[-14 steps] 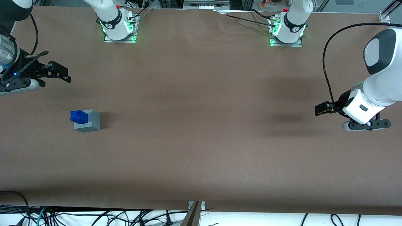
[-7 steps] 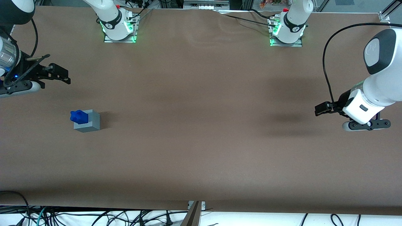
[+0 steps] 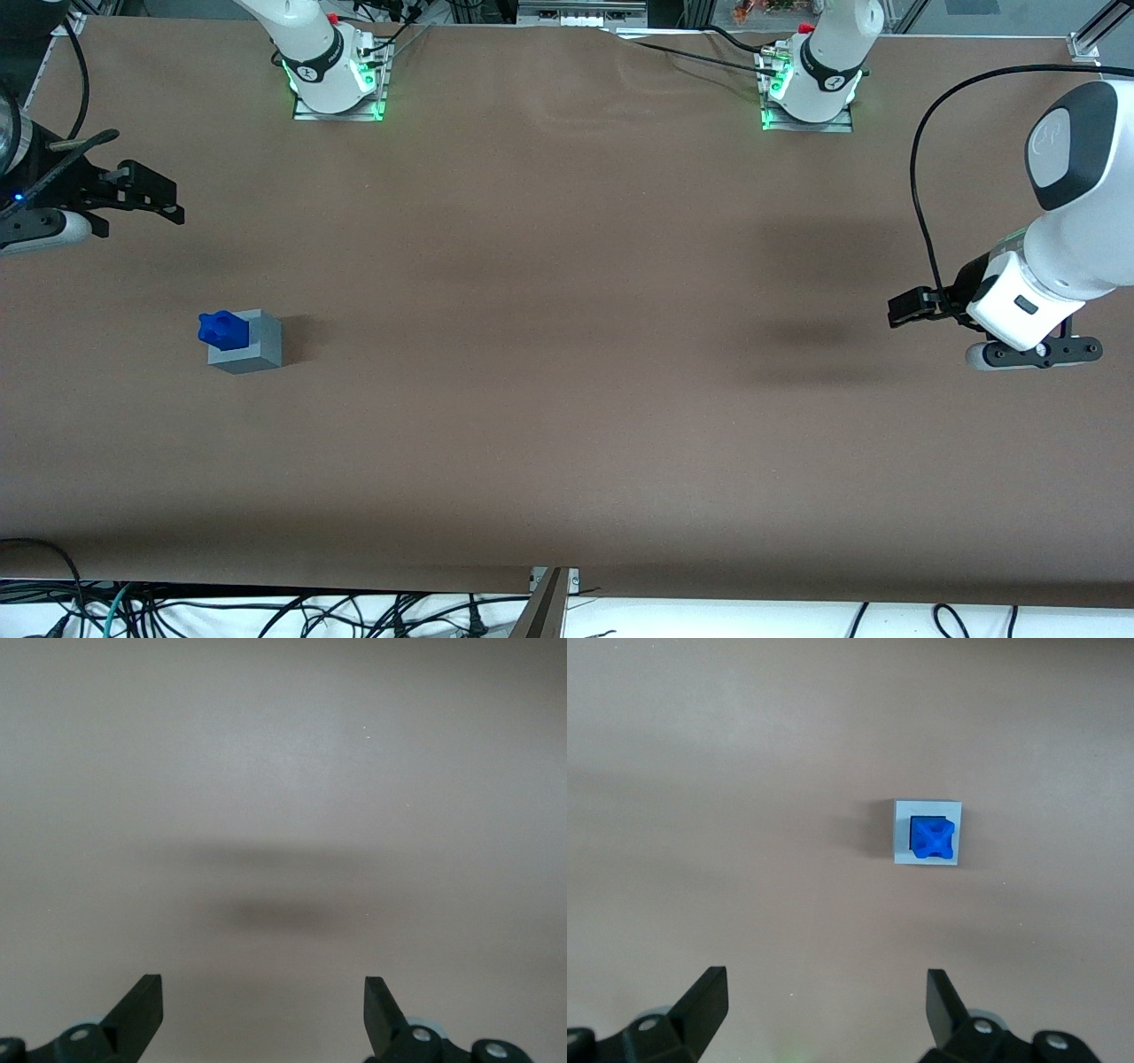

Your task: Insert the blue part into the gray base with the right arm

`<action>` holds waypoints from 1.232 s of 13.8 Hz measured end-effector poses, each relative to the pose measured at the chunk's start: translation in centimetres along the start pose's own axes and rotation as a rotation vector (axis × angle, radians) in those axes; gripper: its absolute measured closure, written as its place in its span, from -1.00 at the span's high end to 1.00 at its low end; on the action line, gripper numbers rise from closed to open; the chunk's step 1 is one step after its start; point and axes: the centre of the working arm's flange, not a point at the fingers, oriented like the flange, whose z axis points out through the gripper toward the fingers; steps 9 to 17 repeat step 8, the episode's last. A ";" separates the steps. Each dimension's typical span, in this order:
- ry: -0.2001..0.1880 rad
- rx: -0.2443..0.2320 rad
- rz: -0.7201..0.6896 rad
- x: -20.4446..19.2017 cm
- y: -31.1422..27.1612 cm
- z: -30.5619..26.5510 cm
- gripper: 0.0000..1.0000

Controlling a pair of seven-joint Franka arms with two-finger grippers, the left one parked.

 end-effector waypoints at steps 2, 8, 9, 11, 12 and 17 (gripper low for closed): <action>-0.007 0.000 0.000 0.2 0.0 0.4 0.98; -0.013 -0.016 0.003 0.5 0.3 0.7 0.98; -0.013 -0.016 0.003 0.5 0.3 0.7 0.98; -0.013 -0.016 0.003 0.5 0.3 0.7 0.98; -0.013 -0.016 0.003 0.5 0.3 0.7 0.98; -0.013 -0.016 0.003 0.5 0.3 0.7 0.98</action>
